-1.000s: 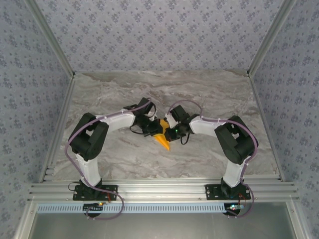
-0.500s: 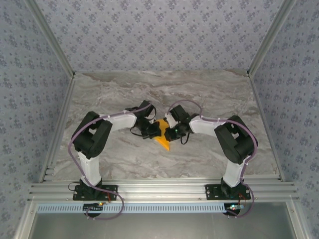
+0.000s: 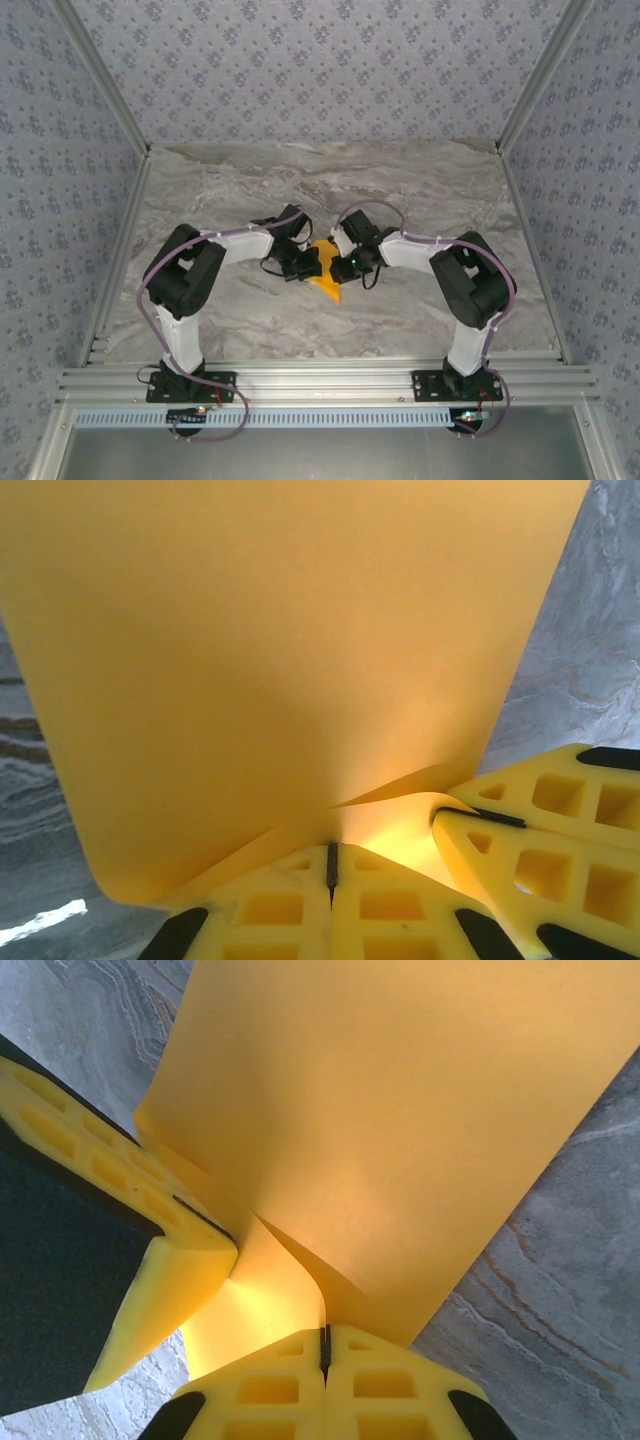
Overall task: Fold a paper plane with a square sheet of paper (fold left side to right side)
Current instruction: Third fold the triangle at the center of the table.
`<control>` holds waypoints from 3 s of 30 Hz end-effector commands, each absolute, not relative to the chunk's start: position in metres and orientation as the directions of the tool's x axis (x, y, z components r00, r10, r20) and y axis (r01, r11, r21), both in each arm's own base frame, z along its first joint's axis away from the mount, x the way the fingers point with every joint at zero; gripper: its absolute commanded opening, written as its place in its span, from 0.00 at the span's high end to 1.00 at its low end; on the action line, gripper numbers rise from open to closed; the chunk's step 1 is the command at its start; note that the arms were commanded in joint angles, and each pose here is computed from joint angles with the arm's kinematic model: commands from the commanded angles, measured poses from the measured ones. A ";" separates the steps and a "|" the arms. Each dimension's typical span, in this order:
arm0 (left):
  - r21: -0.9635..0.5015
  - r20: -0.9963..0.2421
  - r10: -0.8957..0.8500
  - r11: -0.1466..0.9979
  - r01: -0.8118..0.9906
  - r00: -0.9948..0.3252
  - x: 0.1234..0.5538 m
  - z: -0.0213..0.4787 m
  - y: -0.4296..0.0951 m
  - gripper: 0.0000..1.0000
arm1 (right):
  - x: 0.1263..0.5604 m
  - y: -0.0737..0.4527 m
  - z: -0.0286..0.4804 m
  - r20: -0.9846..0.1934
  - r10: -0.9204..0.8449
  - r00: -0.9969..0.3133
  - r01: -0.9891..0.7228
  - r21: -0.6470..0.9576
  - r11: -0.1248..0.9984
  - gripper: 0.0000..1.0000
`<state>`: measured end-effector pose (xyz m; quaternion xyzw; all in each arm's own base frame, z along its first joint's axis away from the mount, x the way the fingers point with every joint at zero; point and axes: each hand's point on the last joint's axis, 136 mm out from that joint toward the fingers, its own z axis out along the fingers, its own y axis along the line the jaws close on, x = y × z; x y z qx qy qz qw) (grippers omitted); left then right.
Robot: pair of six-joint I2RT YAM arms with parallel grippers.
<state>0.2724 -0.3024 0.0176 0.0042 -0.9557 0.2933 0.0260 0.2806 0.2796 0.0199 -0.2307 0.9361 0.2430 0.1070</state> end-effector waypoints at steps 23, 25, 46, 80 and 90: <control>-0.410 0.116 -0.020 0.910 -0.066 -0.993 0.246 -0.022 -0.267 1.00 | 0.216 0.306 0.062 -0.101 -0.333 -0.937 -0.295 0.738 0.607 0.76; -0.409 0.118 -0.019 0.910 -0.066 -0.993 0.245 -0.022 -0.267 1.00 | 0.214 0.306 0.054 -0.078 -0.342 -0.936 -0.287 0.731 0.619 0.76; -0.396 0.114 -0.015 0.916 -0.059 -0.993 0.246 -0.022 -0.265 1.00 | 0.205 0.276 0.008 0.032 -0.323 -0.946 -0.235 0.618 0.750 0.79; -0.408 0.098 -0.012 0.912 -0.051 -0.995 0.253 -0.017 -0.270 1.00 | 0.230 0.280 0.013 0.031 -0.204 -0.978 -0.146 0.598 0.788 1.00; -0.497 -0.018 -0.009 0.868 0.001 -1.000 0.275 0.023 -0.288 0.99 | 0.202 0.241 -0.027 0.167 -0.131 -0.977 -0.036 0.479 0.877 1.00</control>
